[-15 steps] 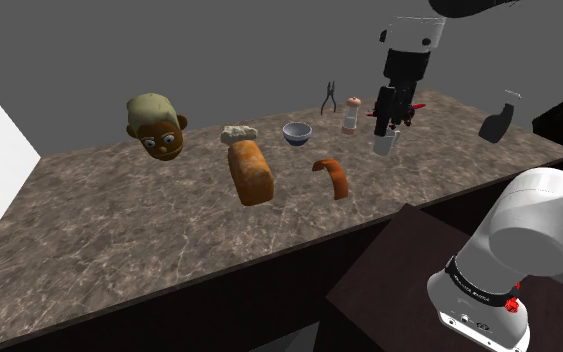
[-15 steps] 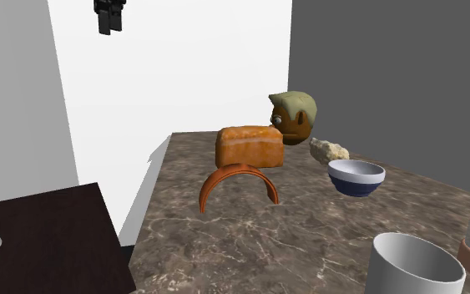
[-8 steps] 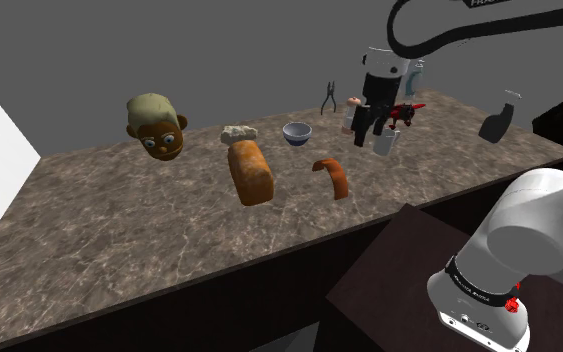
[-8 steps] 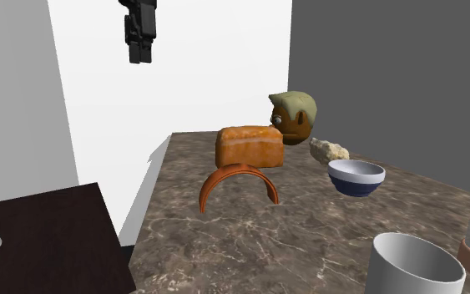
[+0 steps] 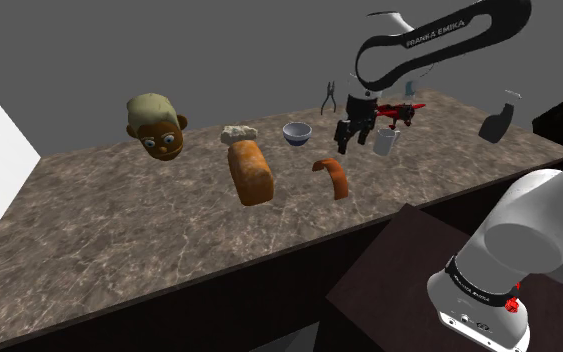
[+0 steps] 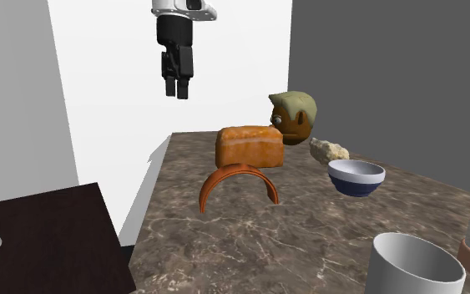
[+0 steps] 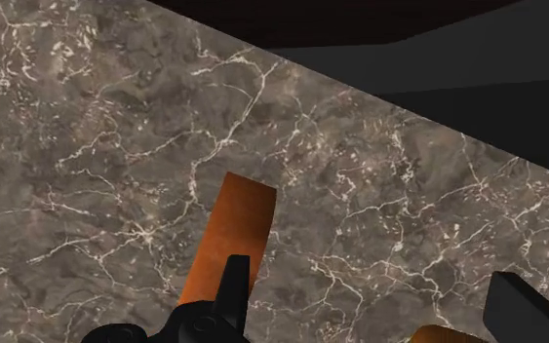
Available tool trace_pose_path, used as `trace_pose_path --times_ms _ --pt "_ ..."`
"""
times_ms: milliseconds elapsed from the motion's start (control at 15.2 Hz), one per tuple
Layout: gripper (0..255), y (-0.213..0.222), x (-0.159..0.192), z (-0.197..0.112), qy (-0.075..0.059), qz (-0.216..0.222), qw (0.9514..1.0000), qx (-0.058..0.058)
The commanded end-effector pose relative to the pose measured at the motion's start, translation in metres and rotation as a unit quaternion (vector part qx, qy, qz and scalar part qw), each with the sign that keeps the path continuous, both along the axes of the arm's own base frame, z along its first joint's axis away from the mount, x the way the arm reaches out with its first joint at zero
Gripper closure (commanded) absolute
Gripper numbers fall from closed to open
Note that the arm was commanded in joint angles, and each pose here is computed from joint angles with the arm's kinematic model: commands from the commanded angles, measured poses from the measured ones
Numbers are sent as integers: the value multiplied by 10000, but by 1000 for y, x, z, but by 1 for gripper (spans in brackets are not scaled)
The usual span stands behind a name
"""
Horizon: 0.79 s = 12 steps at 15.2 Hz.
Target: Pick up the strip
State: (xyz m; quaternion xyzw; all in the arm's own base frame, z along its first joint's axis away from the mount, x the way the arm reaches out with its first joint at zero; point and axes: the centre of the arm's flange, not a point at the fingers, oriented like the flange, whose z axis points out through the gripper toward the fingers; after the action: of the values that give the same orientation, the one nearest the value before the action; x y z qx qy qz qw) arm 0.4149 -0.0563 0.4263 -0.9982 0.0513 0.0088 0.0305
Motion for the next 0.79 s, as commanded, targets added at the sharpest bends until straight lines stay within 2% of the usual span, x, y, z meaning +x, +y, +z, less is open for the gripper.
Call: trace_pose_path --times_ms 0,726 --pt "0 -8 16 -22 -27 -116 9999 -37" --pt "0 -70 93 -121 -134 -744 9969 -224"
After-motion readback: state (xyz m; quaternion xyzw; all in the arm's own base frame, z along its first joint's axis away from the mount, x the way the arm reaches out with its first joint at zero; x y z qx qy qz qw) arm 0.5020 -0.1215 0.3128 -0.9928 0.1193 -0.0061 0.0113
